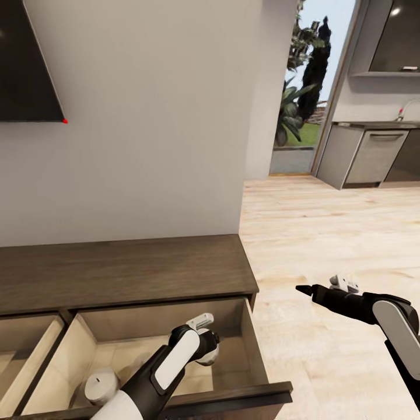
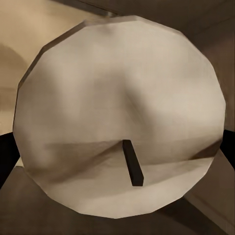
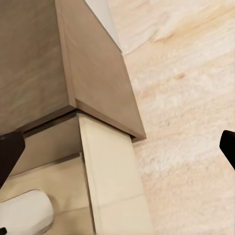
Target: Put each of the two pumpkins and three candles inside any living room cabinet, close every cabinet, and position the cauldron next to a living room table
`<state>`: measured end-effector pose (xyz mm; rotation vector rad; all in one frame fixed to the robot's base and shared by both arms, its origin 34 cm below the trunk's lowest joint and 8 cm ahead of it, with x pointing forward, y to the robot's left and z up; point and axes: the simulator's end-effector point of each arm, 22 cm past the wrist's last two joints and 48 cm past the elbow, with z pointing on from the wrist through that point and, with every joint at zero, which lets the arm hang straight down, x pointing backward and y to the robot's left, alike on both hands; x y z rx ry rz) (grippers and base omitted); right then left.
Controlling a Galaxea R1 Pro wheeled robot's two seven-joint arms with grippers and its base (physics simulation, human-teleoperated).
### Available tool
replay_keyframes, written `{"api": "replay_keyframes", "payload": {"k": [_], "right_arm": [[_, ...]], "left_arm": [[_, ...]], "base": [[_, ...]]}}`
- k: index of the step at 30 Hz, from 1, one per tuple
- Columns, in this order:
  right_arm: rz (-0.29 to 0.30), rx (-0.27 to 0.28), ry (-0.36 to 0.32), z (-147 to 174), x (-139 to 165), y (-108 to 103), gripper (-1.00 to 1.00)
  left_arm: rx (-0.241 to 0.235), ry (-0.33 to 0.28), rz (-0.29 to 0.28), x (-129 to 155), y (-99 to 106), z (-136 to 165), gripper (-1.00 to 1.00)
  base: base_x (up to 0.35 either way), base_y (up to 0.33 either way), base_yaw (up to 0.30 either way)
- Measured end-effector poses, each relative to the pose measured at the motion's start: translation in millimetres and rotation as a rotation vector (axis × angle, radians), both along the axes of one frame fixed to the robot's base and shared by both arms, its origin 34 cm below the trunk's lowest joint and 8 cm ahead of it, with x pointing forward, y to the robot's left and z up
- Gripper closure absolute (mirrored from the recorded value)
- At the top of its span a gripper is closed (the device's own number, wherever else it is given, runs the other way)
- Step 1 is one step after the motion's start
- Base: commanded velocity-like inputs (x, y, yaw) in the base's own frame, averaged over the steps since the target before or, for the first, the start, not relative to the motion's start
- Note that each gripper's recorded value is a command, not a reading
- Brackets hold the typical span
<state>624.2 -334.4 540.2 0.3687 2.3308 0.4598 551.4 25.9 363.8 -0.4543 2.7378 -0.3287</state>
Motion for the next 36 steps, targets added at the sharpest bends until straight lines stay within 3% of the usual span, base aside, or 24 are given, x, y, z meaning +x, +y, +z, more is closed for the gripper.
{"api": "replay_keyframes", "payload": {"k": [31, 36], "right_arm": [[0.006, 0.010, 0.123, -71.7, -0.1, 3.1, -1.00], [0.006, 0.011, 0.123, -71.5, 0.1, 3.3, -1.00]], "left_arm": [[-0.002, 0.131, 0.009, -21.7, 3.4, -62.7, 1.00], [-0.002, 0.131, 0.008, -21.7, 3.6, -62.8, 1.00]], "base": [[0.000, 0.000, 0.000], [0.000, 0.000, 0.000]]}}
